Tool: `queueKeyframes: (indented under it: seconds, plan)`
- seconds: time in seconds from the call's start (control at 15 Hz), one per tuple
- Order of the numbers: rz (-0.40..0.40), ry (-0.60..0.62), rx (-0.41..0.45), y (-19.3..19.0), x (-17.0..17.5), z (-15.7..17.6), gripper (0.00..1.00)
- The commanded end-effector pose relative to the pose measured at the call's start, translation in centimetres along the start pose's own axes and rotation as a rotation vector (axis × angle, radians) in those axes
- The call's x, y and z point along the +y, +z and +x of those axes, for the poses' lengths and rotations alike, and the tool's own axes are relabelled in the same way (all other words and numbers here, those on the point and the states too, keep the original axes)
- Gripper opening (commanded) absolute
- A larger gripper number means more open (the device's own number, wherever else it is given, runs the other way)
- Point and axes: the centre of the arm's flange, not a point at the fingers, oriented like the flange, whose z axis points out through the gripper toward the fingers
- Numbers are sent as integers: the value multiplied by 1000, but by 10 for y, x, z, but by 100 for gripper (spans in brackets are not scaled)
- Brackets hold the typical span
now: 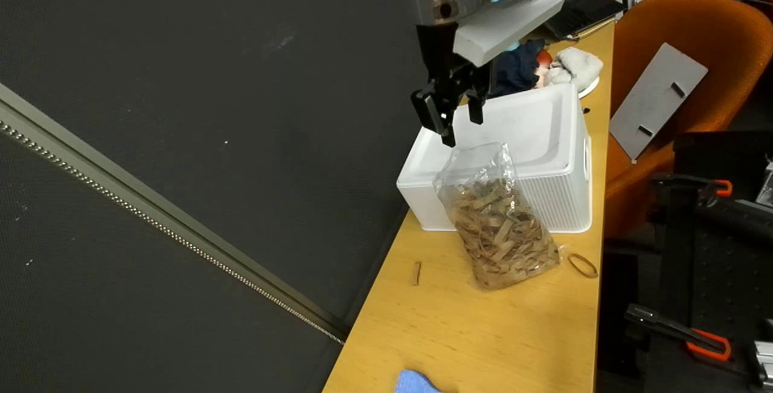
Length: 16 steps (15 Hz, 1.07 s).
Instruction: Remove the rubber bands from the plastic bag and then put them on the white basket
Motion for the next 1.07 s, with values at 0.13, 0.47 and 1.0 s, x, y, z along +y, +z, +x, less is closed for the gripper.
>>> queueKeyframes:
  seconds: [0.13,0.47,1.0]
  plan:
    - [28,-38,-11,18,1,7,20]
    - [62,-64,-51,43,11,12,0]
    - [160,-121,-129,75,27,-8,0]
